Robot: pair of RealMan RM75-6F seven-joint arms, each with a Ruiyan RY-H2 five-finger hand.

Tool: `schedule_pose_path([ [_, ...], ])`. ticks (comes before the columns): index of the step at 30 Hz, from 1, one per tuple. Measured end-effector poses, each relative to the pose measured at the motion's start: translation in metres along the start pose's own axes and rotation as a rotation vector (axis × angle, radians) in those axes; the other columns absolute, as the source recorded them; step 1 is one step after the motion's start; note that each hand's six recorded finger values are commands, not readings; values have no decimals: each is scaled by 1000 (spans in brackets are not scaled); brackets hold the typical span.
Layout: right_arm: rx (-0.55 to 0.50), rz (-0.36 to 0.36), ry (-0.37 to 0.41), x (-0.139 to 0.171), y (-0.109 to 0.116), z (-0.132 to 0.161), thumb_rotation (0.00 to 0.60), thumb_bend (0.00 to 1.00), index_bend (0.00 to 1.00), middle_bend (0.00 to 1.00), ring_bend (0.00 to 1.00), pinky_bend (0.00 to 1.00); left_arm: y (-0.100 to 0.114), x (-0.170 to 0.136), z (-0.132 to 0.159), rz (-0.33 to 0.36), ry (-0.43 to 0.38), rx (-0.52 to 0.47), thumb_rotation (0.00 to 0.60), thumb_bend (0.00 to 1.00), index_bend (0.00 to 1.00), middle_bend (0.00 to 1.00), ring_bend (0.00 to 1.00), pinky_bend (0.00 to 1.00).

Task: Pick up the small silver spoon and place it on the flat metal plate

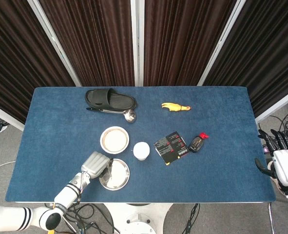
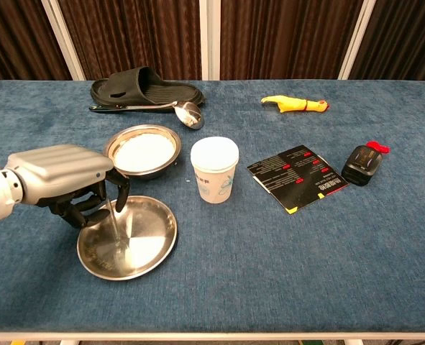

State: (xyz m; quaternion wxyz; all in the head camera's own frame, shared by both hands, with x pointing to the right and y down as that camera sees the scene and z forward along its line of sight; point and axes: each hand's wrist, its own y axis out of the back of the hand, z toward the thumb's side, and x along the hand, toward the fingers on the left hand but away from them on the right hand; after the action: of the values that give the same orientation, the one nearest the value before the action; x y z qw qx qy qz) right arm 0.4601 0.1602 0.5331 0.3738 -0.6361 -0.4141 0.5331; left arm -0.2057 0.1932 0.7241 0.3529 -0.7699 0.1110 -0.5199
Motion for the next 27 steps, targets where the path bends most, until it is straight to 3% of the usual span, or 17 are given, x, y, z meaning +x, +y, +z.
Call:
schedule_pose_path([
  [6, -3, 4, -1, 0, -1, 0, 600, 259, 29, 211, 0, 37, 12, -6, -3, 33, 25, -48, 600, 512, 395, 920, 918, 1000],
  [10, 4, 4, -8, 1, 1, -3, 600, 260, 29, 212, 0, 36, 35, -18, -30, 135, 106, -141, 600, 507, 371, 851, 816, 990],
  [12, 6, 9, -13, 2, 0, -5, 600, 261, 29, 211, 0, 36, 49, -29, -55, 216, 180, -188, 600, 490, 369, 778, 713, 911],
  [17, 2, 34, -22, 3, -8, -9, 600, 264, 29, 201, 0, 37, 67, -72, -135, 409, 414, -200, 600, 340, 322, 421, 316, 347],
  [19, -3, 44, -18, 3, -11, -8, 600, 265, 30, 192, 0, 35, 63, -88, -163, 436, 486, -179, 600, 281, 302, 324, 231, 248],
  [23, -9, 55, 1, 2, -18, -4, 600, 268, 31, 186, 0, 34, 47, -130, -205, 474, 592, -206, 600, 252, 296, 292, 207, 218],
  [27, -10, 51, 11, 3, -22, 0, 600, 268, 31, 187, 0, 34, 30, -175, -216, 515, 646, -232, 600, 253, 296, 293, 207, 215],
])
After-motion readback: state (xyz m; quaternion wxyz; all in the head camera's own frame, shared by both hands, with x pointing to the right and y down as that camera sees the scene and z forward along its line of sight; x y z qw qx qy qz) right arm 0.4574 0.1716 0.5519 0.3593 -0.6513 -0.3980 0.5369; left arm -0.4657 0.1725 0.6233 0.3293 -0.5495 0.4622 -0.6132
